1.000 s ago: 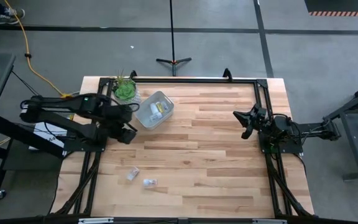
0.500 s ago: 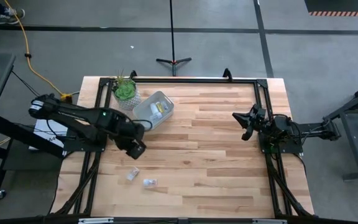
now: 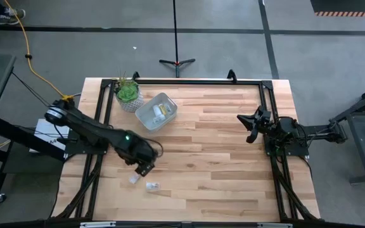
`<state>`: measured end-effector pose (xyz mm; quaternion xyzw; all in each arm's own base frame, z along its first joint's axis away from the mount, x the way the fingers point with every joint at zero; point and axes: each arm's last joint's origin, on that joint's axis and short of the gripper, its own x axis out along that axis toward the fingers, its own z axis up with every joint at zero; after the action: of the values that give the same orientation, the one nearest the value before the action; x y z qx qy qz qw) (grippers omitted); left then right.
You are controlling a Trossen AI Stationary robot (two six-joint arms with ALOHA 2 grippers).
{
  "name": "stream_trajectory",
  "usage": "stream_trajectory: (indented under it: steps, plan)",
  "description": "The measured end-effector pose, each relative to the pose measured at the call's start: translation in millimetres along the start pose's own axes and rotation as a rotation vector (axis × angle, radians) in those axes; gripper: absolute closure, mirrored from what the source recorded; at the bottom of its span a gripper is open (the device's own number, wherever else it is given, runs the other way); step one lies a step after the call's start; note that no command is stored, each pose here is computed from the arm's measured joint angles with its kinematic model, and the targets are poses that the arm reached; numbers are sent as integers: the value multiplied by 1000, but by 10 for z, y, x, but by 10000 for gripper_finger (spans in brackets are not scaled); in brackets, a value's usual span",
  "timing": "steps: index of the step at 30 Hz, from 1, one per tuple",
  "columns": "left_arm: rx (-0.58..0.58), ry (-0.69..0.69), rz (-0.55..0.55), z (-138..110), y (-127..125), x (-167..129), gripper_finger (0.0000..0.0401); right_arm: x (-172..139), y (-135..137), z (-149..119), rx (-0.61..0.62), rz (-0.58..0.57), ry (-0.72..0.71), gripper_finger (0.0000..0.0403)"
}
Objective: Pick and place pill bottles into a basket
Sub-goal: Put the top transparent pill bottle into the bin
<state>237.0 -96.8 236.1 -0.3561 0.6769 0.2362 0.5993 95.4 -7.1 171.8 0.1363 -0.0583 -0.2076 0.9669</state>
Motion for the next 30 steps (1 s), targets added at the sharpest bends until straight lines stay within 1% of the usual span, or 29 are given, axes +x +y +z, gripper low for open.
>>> stream_trajectory:
  steps: [5,9,13,16,21,30]
  plan:
    - [41,36,67,-80,-144,247,58,0,0,0,0,1,0,398]
    - [26,41,50,-164,-209,436,60,0,1,0,0,2,0,397]
    - [-48,53,61,-248,-148,626,57,0,1,0,0,2,0,401]
    - [-67,52,49,-295,-125,729,57,0,1,0,0,2,0,401]
    - [-39,34,-57,-295,-171,843,59,0,1,3,2,3,-2,399]
    - [-53,-22,-13,-268,-53,961,59,-1,3,12,10,3,-7,396]
